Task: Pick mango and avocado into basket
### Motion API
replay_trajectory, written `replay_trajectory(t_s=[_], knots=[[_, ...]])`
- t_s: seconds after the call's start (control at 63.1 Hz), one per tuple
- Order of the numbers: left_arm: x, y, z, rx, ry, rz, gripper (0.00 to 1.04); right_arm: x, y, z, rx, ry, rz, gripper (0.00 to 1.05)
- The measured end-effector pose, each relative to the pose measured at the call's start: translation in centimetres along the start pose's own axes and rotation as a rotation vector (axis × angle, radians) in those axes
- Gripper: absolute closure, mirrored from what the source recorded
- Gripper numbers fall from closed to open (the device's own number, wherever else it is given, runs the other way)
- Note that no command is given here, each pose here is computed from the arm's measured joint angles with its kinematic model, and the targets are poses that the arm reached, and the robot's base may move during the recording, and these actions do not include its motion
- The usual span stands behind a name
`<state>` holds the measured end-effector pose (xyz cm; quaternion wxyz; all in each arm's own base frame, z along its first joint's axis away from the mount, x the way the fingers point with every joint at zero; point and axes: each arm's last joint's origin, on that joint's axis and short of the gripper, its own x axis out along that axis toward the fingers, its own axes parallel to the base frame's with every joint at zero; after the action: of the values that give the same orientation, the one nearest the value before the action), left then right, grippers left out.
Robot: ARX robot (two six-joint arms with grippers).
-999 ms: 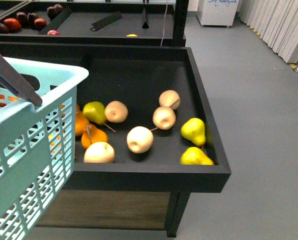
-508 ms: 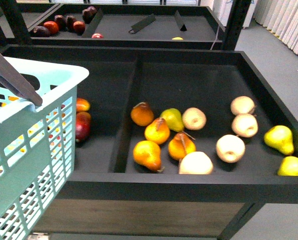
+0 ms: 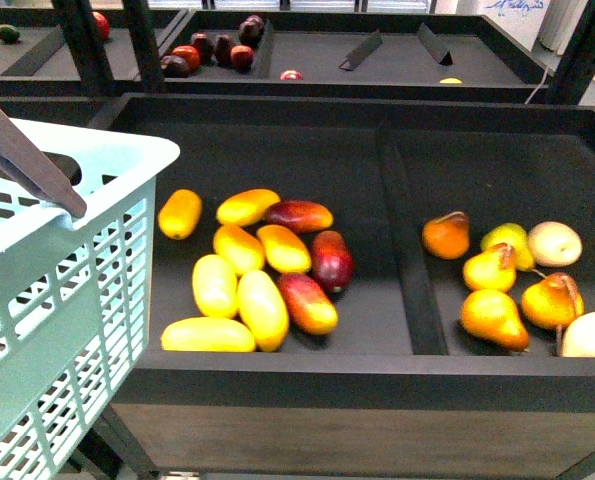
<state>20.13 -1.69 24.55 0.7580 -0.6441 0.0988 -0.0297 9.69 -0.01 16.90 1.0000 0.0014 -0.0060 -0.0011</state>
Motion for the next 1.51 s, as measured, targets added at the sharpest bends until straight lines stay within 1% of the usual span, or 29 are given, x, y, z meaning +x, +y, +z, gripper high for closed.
replay_trajectory(t_s=[0.983, 1.285, 1.332, 1.411, 1.459, 1.507], knots=[[0.0, 0.0, 0.0, 0.002, 0.002, -0.001, 0.99, 0.0, 0.0, 0.0, 0.0, 0.0, 0.0, 0.09], [-0.1, 0.0, 0.2, 0.021, -0.021, 0.001, 0.99, 0.0, 0.0, 0.0, 0.0, 0.001, 0.008, 0.09], [0.0, 0.0, 0.2, 0.022, -0.016, 0.003, 0.99, 0.0, 0.0, 0.0, 0.0, 0.0, 0.006, 0.09], [0.7, -0.1, -0.2, 0.074, 0.035, 0.116, 0.99, 0.0, 0.0, 0.0, 0.0, 0.0, 0.002, 0.09], [2.2, -0.5, -0.7, 0.124, 0.085, 0.155, 0.99, 0.0, 0.0, 0.0, 0.0, 0.0, 0.002, 0.09], [4.6, -1.4, -1.4, 0.174, 0.141, 0.146, 0.99, 0.0, 0.0, 0.0, 0.0, 0.0, 0.002, 0.09]])
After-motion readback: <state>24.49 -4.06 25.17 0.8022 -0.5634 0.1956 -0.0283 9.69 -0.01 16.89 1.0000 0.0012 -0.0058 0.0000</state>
